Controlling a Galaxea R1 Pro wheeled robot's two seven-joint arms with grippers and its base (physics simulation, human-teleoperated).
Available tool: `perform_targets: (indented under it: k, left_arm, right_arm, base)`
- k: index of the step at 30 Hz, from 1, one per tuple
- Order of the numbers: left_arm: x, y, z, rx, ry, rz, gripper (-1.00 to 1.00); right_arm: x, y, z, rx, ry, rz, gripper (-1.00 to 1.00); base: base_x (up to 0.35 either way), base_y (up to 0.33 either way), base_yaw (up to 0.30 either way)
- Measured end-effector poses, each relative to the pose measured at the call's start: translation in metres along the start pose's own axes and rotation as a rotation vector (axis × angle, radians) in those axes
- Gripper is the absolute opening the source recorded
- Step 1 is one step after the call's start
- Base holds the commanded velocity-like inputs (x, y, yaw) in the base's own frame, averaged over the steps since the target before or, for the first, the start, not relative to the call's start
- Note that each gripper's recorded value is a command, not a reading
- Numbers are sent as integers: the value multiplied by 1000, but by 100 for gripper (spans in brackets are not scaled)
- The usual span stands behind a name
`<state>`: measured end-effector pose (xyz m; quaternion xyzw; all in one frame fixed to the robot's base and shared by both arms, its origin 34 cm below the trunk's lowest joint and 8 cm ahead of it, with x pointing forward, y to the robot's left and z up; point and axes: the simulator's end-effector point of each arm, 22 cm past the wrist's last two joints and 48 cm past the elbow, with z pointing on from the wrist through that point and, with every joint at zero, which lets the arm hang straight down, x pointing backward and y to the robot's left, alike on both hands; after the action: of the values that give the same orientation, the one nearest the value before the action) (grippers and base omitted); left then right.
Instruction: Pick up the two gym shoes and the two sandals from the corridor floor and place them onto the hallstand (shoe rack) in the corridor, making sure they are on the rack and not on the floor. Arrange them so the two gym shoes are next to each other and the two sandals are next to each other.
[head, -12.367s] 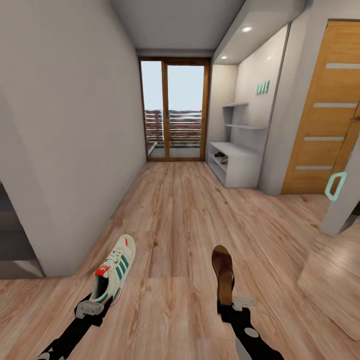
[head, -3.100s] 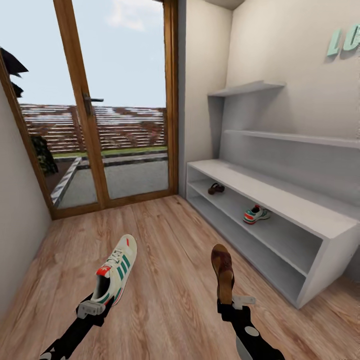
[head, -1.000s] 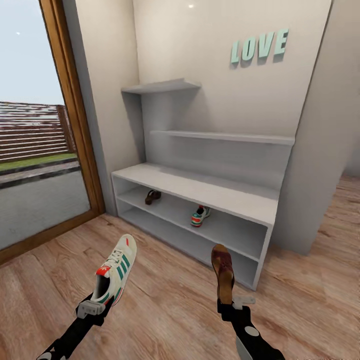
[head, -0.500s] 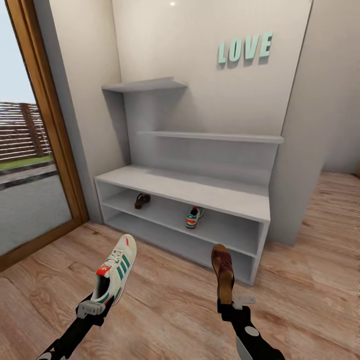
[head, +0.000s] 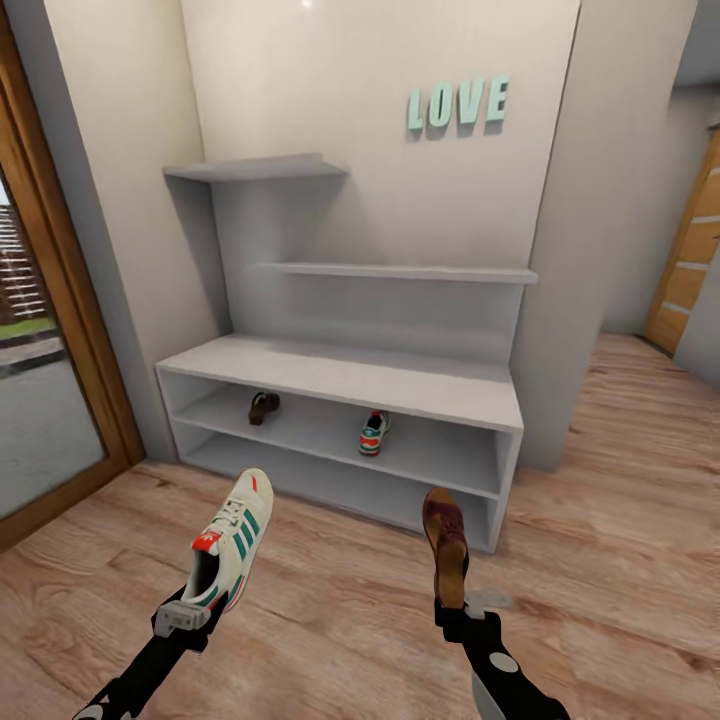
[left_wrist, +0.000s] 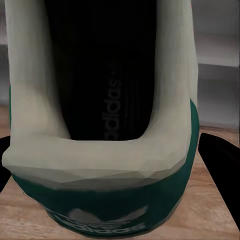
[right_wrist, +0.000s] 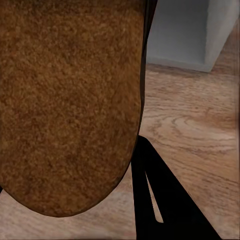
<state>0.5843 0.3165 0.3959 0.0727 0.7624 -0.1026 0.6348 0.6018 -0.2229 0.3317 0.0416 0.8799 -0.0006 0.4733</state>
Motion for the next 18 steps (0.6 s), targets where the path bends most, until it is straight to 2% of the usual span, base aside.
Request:
perform_targets:
  k: [13, 18]
  left_arm:
    - [0, 0, 0, 0, 1, 0, -100]
    - [0, 0, 0, 0, 1, 0, -100]
  right_arm:
    - [0, 0, 0, 0, 0, 0, -100]
    - [0, 0, 0, 0, 0, 0, -100]
  base:
    - [72, 274, -266]
    - [55, 199, -266]
